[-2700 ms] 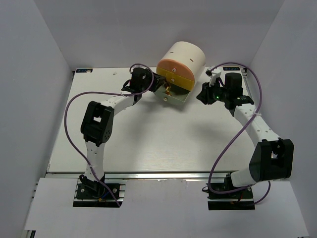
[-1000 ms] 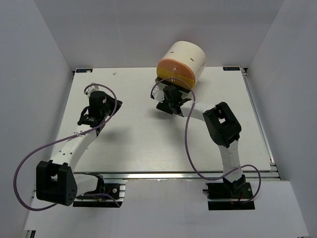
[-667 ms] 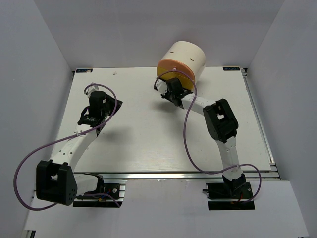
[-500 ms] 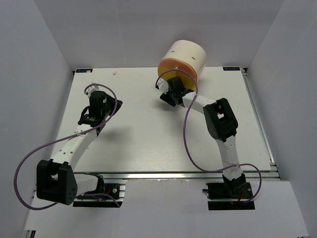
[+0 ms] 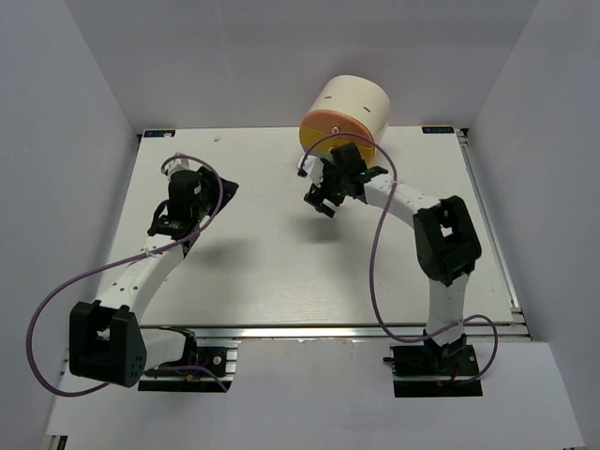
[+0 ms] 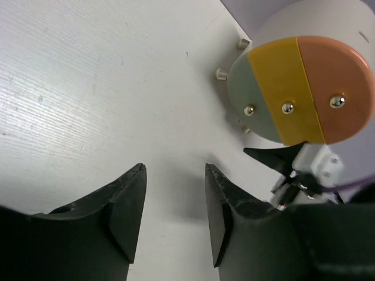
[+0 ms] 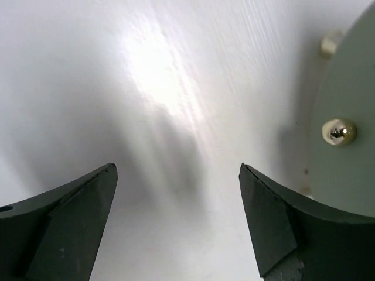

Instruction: Organize the makeup

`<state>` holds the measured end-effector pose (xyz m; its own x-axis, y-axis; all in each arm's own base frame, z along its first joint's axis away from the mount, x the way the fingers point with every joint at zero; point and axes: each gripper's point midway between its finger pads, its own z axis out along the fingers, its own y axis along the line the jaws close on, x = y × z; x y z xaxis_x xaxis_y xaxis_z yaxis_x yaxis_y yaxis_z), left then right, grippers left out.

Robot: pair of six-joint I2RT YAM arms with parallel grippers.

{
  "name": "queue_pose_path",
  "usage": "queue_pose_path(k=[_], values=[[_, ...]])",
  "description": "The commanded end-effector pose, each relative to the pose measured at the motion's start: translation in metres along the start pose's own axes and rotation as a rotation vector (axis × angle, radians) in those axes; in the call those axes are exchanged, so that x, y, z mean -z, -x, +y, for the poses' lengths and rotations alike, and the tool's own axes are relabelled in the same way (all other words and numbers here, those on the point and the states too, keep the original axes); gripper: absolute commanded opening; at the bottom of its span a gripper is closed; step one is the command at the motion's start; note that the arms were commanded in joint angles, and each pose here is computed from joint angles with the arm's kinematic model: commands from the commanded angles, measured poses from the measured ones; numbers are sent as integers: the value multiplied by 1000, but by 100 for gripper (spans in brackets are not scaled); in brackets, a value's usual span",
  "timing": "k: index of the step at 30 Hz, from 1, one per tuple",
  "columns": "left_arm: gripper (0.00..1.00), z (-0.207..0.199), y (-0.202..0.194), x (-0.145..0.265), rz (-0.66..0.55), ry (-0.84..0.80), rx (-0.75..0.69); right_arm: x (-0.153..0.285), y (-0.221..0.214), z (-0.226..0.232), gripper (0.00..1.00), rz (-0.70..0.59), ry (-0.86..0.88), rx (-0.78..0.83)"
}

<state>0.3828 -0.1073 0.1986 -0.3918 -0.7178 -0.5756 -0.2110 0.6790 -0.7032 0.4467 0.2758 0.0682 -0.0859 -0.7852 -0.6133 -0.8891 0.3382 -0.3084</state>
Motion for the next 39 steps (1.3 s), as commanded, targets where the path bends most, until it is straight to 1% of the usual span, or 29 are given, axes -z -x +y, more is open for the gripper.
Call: queue_pose_path(k=[1,2,3,4,5,6,7,10,11,12,13,15,16,18,22,24,25,27,28,31,39], values=[[57,-17,7,2,-13,-77,-54,61,64,26,89,-246,151,-74],[65,-21,6,3,-4,-102,-77,71,67,33,89,-278,187,-115],[81,-25,7,4,-8,-123,-86,80,71,35,89,-296,197,-145],[96,-28,8,6,-13,-136,-100,99,83,32,89,-332,179,-194],[98,-31,10,7,-22,-151,-107,103,78,32,89,-327,165,-231],[98,-35,11,8,-26,-174,-114,119,85,28,89,-350,134,-245],[98,-37,12,9,-29,-185,-130,126,85,25,89,-352,118,-285],[98,-40,11,10,-27,-207,-155,154,75,2,89,-363,26,-365],[98,-42,12,11,-29,-215,-160,161,74,-2,89,-376,24,-421],[98,-42,11,11,-26,-221,-161,174,74,-8,89,-396,7,-445],[98,-42,8,11,-19,-229,-163,182,65,-20,89,-397,-22,-485],[98,-45,9,14,-25,-246,-167,196,61,-27,89,-409,-29,-550],[98,-46,8,14,-20,-253,-174,202,50,-37,89,-404,-50,-586],[98,-48,9,16,-23,-260,-180,204,36,-39,89,-381,-45,-649],[98,-51,11,21,-26,-272,-213,211,-1,-55,89,-348,-100,-776],[98,-55,14,26,-35,-281,-224,219,-7,-62,89,-358,-144,-818],[98,-55,15,27,-36,-283,-231,220,-19,-68,89,-337,-199,-846],[98,-56,16,31,-41,-288,-240,229,-21,-77,89,-352,-271,-860],[98,-56,15,32,-40,-289,-240,230,-29,-80,89,-333,-315,-869],[98,-56,15,36,-45,-295,-242,238,-34,-83,89,-320,-365,-861],[98,-55,14,45,-53,-304,-237,245,-39,-69,89,-324,-378,-859]])
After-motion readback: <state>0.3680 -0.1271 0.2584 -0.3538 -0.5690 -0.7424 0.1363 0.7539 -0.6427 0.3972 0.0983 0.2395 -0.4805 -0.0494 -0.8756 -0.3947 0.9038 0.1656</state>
